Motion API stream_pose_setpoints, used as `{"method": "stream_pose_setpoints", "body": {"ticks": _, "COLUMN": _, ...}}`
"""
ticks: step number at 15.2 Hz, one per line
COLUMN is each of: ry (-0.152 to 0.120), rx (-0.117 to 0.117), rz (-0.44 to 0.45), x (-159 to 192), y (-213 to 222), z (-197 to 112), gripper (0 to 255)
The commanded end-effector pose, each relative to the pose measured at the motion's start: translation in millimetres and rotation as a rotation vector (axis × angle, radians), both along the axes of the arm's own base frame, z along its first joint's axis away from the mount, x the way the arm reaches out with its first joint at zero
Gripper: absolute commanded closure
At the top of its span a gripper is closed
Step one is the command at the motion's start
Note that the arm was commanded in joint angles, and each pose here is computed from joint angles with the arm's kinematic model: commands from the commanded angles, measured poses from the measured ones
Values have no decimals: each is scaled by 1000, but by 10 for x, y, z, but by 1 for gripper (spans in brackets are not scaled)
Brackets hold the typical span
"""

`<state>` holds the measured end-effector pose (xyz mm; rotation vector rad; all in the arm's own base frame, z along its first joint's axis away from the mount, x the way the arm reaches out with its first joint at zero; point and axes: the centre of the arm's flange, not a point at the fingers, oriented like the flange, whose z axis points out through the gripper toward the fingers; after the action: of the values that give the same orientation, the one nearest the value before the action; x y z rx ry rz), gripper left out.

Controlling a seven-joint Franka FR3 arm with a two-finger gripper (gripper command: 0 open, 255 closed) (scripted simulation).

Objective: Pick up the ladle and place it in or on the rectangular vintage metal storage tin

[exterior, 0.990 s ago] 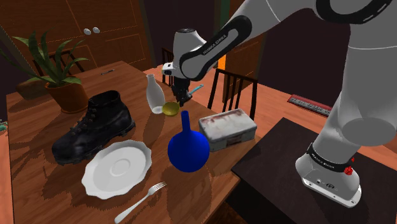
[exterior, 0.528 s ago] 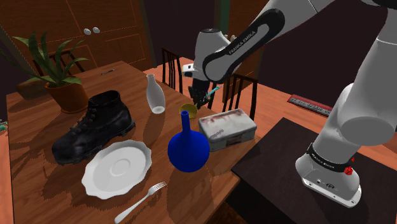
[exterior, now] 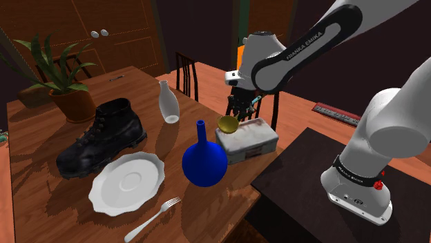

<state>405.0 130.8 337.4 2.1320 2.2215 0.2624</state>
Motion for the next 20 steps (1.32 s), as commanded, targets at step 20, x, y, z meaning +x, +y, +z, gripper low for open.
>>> {"method": "stream_pose_setpoints", "body": {"ticks": 20, "ry": -1, "rx": 1, "rz": 0, "x": -392, "y": -270, "z": -771, "gripper": 255}}
